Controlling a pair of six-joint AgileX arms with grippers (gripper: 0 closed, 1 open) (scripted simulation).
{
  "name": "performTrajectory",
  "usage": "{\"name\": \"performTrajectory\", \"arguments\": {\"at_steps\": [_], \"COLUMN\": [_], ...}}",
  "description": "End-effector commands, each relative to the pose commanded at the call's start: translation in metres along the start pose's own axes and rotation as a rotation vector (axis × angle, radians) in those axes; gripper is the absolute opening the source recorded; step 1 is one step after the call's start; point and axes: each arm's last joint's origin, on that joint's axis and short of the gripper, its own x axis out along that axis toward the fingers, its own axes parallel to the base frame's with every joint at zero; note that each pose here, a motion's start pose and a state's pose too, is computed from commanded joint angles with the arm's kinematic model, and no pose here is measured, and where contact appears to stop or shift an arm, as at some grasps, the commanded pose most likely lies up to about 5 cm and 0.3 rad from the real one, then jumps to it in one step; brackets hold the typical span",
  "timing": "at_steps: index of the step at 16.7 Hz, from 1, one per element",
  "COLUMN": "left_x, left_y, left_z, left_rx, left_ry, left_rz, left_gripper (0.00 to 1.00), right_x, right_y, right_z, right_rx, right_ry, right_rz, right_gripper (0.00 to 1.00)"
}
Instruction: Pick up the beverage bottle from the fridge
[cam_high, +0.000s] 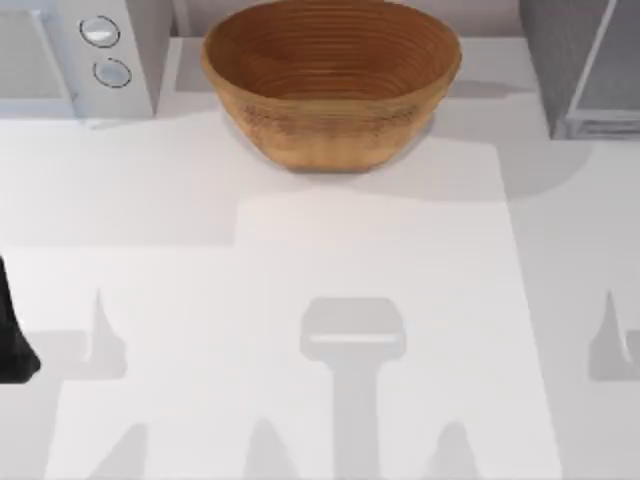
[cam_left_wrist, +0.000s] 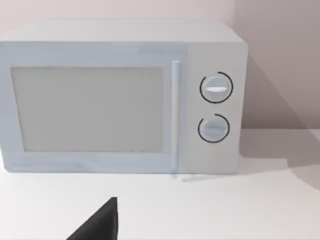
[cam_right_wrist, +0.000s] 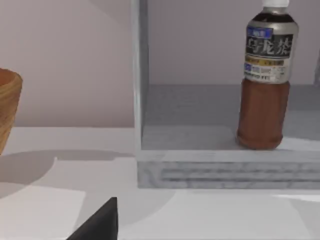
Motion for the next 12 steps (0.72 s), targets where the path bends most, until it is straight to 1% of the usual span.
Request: {"name": "performTrajectory", "arguments": {"at_steps": [6,12], "left_x": [0.000,0.000], "left_y": [0.000,0.000], "left_z": [0.000,0.000], "left_rx": [0.000,0.000], "left_ry": [0.000,0.000], "left_rz": [0.000,0.000], "left_gripper": [1.00,1.00], "right_x": [0.006,0.037], "right_y": [-0.003,-0.020], "right_z": [0.007,0.020], "right_rx": [-0.005,-0.018], "right_ry": [-0.017,-0.033], "right_rz": [0.001,-0.005], "right_gripper": [1.00,1.00]}}
